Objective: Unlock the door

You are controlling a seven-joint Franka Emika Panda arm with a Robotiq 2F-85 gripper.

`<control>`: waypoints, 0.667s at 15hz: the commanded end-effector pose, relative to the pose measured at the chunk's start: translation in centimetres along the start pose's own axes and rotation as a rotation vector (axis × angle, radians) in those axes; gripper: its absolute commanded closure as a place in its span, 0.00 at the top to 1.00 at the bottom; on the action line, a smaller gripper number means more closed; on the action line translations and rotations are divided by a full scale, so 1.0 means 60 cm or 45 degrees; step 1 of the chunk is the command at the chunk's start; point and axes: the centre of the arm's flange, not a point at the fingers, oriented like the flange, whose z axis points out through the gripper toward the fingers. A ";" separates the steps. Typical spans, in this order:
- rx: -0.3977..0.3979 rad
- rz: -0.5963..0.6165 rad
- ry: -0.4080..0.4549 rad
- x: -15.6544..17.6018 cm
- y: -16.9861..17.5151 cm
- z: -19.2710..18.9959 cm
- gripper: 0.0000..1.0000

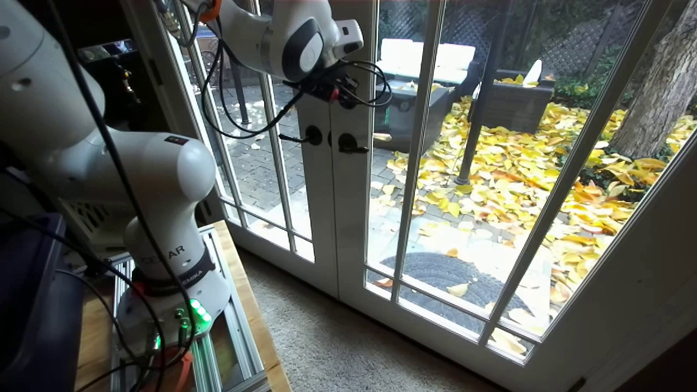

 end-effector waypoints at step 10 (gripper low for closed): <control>0.431 0.478 -0.021 -0.011 0.116 -0.021 0.02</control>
